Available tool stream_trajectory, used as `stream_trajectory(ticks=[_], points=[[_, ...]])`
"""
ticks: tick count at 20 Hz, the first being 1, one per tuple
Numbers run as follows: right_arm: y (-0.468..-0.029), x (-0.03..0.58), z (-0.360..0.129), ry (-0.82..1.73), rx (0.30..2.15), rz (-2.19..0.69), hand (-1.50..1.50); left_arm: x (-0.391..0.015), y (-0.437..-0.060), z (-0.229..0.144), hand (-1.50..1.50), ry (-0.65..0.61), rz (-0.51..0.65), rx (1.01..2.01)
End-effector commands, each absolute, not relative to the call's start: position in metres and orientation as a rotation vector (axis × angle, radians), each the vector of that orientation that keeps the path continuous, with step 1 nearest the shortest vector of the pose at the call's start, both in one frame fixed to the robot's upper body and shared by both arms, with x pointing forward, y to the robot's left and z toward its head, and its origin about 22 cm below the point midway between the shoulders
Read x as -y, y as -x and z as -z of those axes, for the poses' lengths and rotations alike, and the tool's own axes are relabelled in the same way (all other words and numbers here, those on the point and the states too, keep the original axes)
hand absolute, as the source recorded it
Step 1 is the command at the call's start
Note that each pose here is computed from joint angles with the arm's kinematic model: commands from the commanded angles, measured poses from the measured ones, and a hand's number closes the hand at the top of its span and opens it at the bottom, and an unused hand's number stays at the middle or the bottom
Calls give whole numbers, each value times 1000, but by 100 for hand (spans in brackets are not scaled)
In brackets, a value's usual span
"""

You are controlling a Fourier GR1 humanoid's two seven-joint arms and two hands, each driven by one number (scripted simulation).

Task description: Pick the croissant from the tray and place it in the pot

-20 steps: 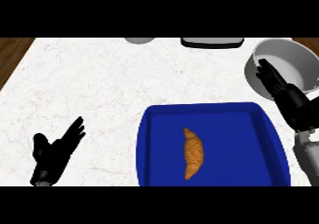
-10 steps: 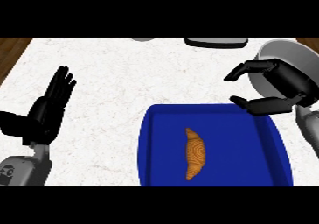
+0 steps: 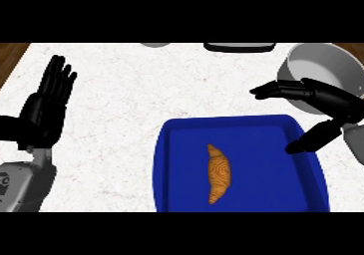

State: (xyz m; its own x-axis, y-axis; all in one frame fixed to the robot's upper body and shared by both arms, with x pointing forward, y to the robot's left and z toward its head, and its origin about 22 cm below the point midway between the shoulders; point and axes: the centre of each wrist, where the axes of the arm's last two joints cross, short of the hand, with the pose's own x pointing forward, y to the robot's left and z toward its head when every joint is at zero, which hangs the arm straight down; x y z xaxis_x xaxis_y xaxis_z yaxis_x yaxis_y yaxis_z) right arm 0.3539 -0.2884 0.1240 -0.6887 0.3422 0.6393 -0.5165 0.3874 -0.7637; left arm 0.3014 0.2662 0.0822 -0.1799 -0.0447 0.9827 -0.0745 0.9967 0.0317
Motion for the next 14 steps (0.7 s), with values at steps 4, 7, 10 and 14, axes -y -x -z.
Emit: stream_trajectory(ticks=[4, 7, 10, 14], points=[[-355, 250, -131, -45, 1658, -1768, -150, -272, -307, -82, 0, -94, -54, 1771], [-336, 224, -141, 2, 1585, -1887, -150, -275, -304, -69, 0, -115, -48, 1754], [-325, 201, -136, 12, 1549, -1902, -150, -260, -302, -86, 0, -104, -50, 1759], [-320, 172, -134, 69, 1435, -1959, -150, -259, -304, -71, 0, -121, -46, 1765]])
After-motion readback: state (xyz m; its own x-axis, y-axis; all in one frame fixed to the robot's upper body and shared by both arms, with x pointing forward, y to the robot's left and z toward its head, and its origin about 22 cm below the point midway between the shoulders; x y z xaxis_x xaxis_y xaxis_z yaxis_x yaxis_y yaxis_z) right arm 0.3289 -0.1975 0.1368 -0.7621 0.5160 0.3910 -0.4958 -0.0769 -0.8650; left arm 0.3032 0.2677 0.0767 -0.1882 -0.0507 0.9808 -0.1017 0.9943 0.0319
